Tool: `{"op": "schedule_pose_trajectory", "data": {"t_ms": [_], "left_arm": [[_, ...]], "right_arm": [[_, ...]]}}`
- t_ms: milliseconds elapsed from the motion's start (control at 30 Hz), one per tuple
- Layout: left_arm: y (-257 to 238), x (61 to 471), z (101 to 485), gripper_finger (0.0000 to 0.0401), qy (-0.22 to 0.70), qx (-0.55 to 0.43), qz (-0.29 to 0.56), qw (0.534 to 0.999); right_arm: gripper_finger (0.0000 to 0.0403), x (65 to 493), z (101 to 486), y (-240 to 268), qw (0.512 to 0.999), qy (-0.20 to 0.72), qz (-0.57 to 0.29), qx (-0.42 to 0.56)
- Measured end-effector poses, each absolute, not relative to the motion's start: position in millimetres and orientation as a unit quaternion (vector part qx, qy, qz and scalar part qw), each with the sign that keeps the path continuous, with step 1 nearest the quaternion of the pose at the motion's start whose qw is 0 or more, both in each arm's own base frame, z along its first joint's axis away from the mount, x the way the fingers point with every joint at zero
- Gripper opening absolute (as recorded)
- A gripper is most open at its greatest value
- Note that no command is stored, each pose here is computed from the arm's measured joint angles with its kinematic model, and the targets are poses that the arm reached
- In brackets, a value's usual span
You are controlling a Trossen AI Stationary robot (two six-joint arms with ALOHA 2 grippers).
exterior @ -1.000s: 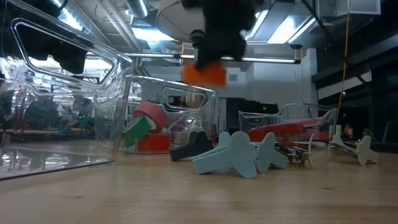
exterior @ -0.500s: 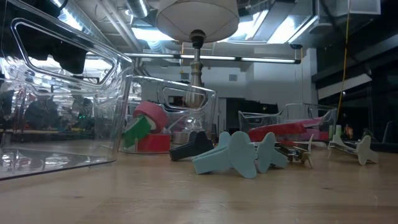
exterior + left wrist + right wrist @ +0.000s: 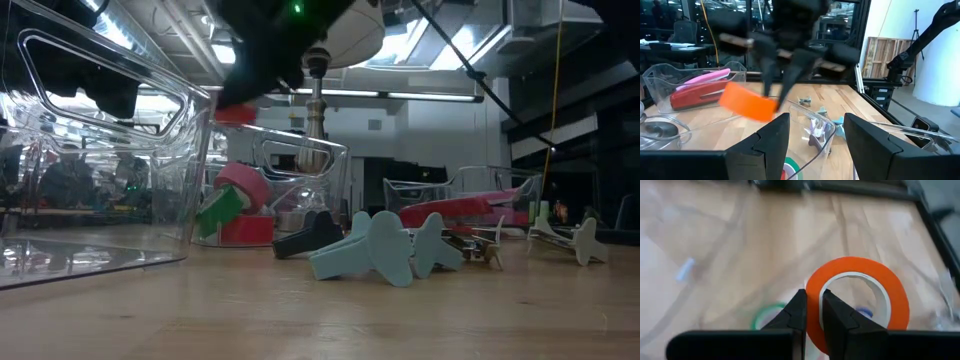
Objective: Pick and place Stapler, Stapler remover, tape
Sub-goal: Put the orange tape into the middle transparent bin
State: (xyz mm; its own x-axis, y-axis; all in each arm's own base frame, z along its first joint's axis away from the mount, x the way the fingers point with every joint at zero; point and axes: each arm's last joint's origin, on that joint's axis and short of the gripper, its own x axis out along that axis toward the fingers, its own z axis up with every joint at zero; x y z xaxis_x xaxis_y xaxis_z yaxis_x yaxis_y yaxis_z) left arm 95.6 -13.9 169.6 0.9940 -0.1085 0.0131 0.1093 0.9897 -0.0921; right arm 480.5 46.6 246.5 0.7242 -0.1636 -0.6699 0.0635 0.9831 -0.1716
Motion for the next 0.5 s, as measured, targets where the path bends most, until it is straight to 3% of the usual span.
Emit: {"op": "schedule_pose_trajectory", "data": {"t_ms": [500], "left_arm": [[-13.9, 95.6, 169.6, 0.0185, -0.004, -0.046, -0.055, 0.997]], "right_arm": [[0.004, 471.3, 235.2, 16.2, 0.894, 0.438, -0.097, -0.01]]}}
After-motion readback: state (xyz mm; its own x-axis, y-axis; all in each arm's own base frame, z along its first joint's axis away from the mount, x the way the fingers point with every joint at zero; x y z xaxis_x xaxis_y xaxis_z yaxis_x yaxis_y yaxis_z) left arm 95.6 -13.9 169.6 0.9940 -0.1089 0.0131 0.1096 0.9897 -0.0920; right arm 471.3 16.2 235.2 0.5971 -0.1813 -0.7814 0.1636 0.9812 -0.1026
